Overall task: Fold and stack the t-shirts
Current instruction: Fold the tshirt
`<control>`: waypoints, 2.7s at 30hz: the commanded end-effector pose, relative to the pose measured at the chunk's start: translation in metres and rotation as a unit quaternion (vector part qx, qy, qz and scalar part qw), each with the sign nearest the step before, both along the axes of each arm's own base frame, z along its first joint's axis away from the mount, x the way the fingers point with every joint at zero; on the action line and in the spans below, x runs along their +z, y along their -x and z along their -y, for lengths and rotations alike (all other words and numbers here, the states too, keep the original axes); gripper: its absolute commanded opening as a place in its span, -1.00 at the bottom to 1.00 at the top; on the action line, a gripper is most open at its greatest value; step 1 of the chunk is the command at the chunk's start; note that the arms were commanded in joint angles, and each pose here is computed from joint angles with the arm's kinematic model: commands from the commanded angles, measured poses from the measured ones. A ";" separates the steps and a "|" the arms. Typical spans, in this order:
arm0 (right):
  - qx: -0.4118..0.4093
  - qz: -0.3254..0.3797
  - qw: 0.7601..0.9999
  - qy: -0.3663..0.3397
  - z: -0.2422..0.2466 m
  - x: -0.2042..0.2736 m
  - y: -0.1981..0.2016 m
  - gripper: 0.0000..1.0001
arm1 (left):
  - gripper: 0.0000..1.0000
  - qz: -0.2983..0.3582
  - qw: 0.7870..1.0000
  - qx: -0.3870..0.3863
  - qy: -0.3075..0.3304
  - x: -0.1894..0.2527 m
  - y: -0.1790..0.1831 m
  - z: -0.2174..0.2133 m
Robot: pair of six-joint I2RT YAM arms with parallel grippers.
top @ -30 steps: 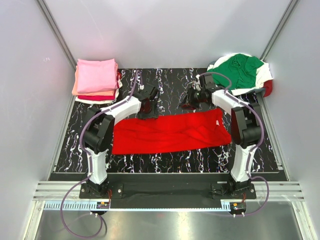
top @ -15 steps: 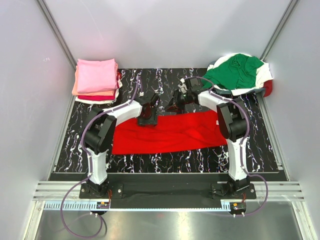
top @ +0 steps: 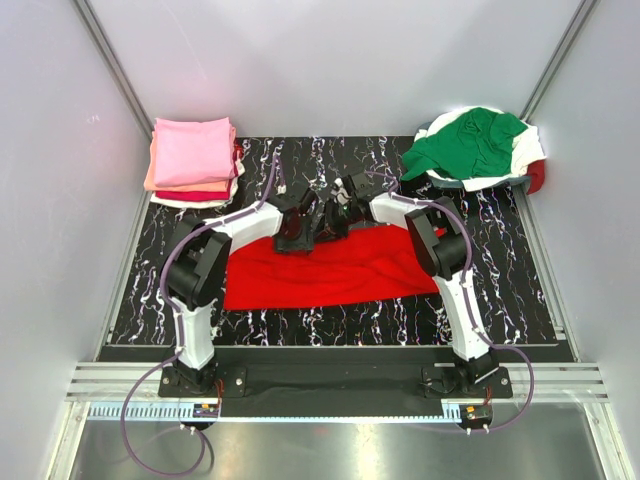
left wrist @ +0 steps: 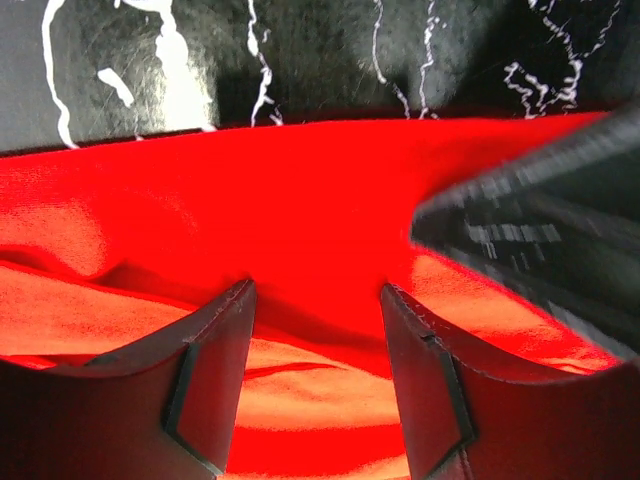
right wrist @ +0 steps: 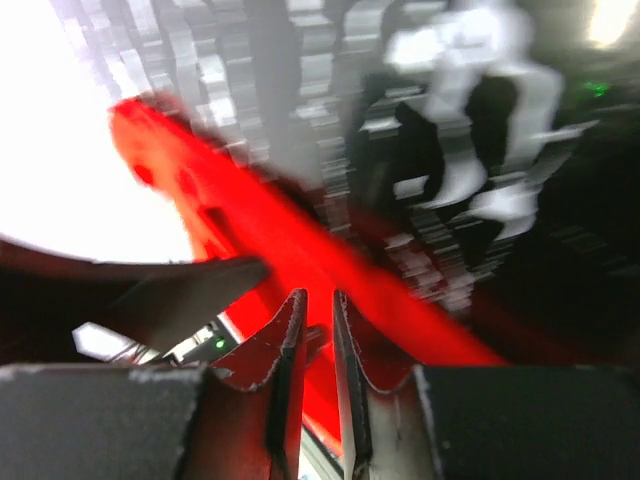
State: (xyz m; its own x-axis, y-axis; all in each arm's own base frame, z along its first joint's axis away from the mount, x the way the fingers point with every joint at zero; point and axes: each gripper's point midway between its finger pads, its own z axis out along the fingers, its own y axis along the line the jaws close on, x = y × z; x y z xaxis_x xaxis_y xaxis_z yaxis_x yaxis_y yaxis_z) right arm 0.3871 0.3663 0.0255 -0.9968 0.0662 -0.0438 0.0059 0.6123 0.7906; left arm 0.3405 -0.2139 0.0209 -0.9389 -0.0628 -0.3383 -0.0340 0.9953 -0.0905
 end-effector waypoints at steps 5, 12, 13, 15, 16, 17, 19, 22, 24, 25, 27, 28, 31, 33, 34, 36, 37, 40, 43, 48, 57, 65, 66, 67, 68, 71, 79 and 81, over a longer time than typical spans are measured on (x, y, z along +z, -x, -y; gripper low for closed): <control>-0.030 -0.013 0.998 0.053 0.007 -0.016 -0.015 -0.55 | 0.17 -0.008 1.000 0.005 0.002 0.013 0.022 -0.007; -0.052 -0.018 0.995 0.086 0.014 -0.028 -0.020 -0.58 | 0.17 -0.027 1.000 0.005 -0.009 0.033 0.081 -0.031; -0.053 -0.019 0.995 0.087 0.014 -0.028 -0.020 -0.58 | 0.17 -0.030 0.999 0.013 -0.007 0.036 0.091 -0.034; -0.053 -0.020 0.994 0.090 0.015 -0.028 -0.020 -0.58 | 0.17 -0.041 0.999 0.008 -0.004 0.045 0.130 -0.044; -0.054 -0.019 0.994 0.090 0.015 -0.028 -0.020 -0.59 | 0.18 -0.041 0.999 0.022 0.000 0.049 0.143 -0.048; -0.054 -0.018 0.994 0.092 0.016 -0.029 -0.020 -0.59 | 0.20 -0.052 0.998 0.027 -0.015 0.047 0.162 -0.060; -0.055 -0.015 0.994 0.091 0.015 -0.028 -0.021 -0.59 | 0.25 -0.022 0.999 0.035 0.012 0.067 0.171 -0.065; -0.057 -0.015 0.994 0.091 0.015 -0.028 -0.022 -0.60 | 0.39 0.033 0.999 0.031 -0.002 0.088 0.157 -0.076; -0.057 -0.014 0.994 0.091 0.015 -0.027 -0.022 -0.60 | 0.41 0.067 0.997 0.029 -0.028 0.101 0.130 -0.080; -0.055 -0.013 0.994 0.090 0.015 -0.027 -0.021 -0.61 | 0.41 0.091 0.995 0.027 -0.023 0.114 0.111 -0.072; -0.054 -0.012 0.995 0.087 0.015 -0.026 -0.021 -0.62 | 0.40 0.080 0.995 0.015 -0.051 0.106 0.084 -0.070; -0.053 -0.011 0.995 0.086 0.014 -0.026 -0.021 -0.62 | 0.40 0.086 0.994 0.014 -0.058 0.106 0.070 -0.068; -0.054 -0.012 0.995 0.087 0.015 -0.026 -0.022 -0.64 | 0.32 0.074 0.993 0.013 -0.086 0.091 0.018 -0.060; -0.054 -0.011 0.995 0.087 0.015 -0.026 -0.022 -0.64 | 0.29 0.068 0.993 0.012 -0.093 0.082 0.001 -0.058; -0.054 -0.012 0.995 0.088 0.015 -0.027 -0.021 -0.65 | 0.28 0.073 0.994 0.006 -0.085 0.082 -0.011 -0.053; -0.054 -0.013 0.994 0.089 0.015 -0.028 -0.020 -0.65 | 0.26 0.049 0.994 0.006 -0.094 0.061 -0.021 -0.055; -0.055 -0.012 0.994 0.089 0.016 -0.027 -0.021 -0.66 | 0.26 0.048 0.994 0.000 -0.094 0.058 -0.028 -0.054; -0.056 -0.012 0.994 0.090 0.016 -0.027 -0.021 -0.66 | 0.25 0.023 0.995 0.005 -0.100 0.034 -0.032 -0.066; -0.057 -0.013 0.994 0.092 0.016 -0.028 -0.021 -0.67 | 0.25 0.001 0.997 0.021 -0.076 0.020 -0.029 -0.084; -0.061 -0.016 0.994 0.095 0.016 -0.031 -0.022 -0.68 | 0.22 -0.014 0.996 0.045 -0.080 0.019 -0.013 -0.113; -0.068 -0.021 0.992 0.106 0.019 -0.034 -0.023 -0.69 | 0.24 -0.042 0.993 0.096 -0.061 0.049 0.081 -0.147; -0.072 -0.023 0.991 0.112 0.020 -0.035 -0.024 -0.70 | 0.33 0.006 0.989 0.141 -0.048 0.091 0.140 -0.170; -0.071 -0.021 0.991 0.112 0.020 -0.035 -0.025 -0.70 | 0.34 0.019 0.988 0.145 -0.043 0.094 0.136 -0.169; -0.071 -0.018 0.991 0.110 0.019 -0.032 -0.025 -0.71 | 0.34 0.023 0.989 0.144 -0.035 0.095 0.132 -0.166; -0.068 -0.012 0.992 0.104 0.018 -0.029 -0.025 -0.71 | 0.33 0.026 0.989 0.140 -0.028 0.095 0.127 -0.162; -0.060 0.020 0.994 0.084 0.018 0.001 -0.026 -0.72 | 0.28 0.030 0.993 0.118 0.014 0.094 0.103 -0.138; -0.125 0.075 0.978 0.151 0.118 0.062 0.001 -0.05 | 0.26 0.055 0.997 0.038 0.041 0.092 0.019 -0.056; -0.164 0.074 0.967 0.181 0.160 0.064 0.005 0.06 | 0.23 0.039 0.998 0.031 0.050 0.075 0.000 -0.041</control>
State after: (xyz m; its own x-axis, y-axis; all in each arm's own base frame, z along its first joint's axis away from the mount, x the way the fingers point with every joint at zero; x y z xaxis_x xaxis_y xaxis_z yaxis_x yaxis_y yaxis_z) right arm 0.3746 0.2672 0.0573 -0.9604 0.2412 -0.1397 0.1131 0.7954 0.5955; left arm 0.3021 -0.1440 0.0993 -0.9179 -0.1568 -0.3646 -0.1216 0.9856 -0.1177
